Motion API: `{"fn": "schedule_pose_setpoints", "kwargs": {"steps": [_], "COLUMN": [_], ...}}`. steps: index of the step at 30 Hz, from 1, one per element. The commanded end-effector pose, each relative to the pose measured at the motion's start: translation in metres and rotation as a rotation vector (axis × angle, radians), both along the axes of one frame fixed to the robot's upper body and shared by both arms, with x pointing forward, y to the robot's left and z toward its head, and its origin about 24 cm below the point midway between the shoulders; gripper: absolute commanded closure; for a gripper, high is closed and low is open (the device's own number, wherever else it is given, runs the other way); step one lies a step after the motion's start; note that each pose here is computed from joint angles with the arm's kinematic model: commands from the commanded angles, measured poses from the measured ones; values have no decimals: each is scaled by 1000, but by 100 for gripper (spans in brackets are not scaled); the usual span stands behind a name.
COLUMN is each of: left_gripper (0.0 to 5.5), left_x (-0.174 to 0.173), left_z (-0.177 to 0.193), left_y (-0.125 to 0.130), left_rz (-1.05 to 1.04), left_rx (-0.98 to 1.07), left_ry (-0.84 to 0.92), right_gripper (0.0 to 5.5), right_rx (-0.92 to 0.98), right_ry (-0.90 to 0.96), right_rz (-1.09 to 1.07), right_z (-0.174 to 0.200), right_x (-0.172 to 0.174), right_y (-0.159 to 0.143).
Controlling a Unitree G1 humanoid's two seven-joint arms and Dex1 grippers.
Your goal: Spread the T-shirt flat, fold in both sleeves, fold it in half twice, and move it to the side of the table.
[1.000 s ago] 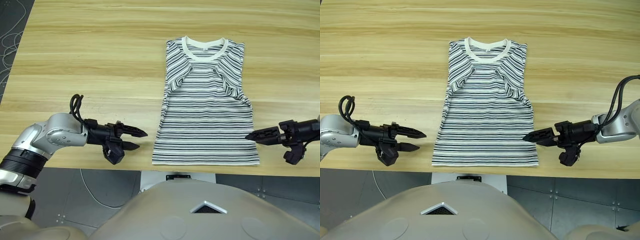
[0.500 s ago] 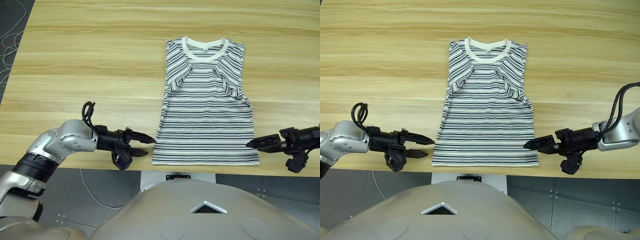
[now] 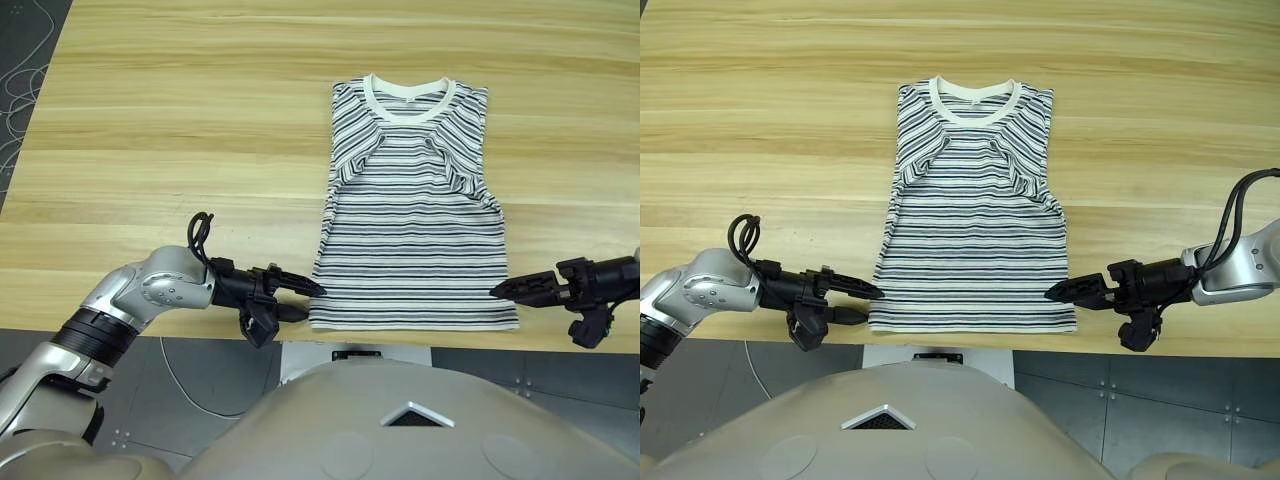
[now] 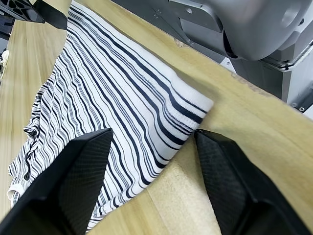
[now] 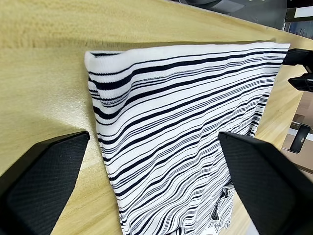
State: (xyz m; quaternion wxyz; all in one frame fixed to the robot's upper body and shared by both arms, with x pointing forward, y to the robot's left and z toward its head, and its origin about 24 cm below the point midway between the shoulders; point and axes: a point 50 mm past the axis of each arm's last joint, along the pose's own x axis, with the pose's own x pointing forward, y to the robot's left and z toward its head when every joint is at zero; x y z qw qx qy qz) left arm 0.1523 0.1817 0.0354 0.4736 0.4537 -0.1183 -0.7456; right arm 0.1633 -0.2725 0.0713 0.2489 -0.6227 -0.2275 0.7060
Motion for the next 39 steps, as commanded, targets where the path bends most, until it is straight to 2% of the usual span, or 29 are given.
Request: {"fn": "schedule_pose_setpoints", "kwargs": {"steps": [1, 21, 29, 39], "left_gripper": [236, 236, 360, 540], "left_x": [-1, 15, 18, 17], "left_z": [-3, -6, -6, -3], "left_y": [0, -3, -4, -7], "left_rz": [-9, -14, -8, -1], "left_rx": [9, 12, 10, -4], "left_ry": [0, -45, -35, -22], "right_gripper": [63, 63, 206, 427], "right_rx": [-6, 49, 22, 5], "right_ry": [41, 23, 28, 22], "right_rz": [15, 7, -13, -28], "right_z": [-18, -21, -21, -32], "right_x": [-8, -4, 0, -2], "right_y": [6, 24, 21, 14]}}
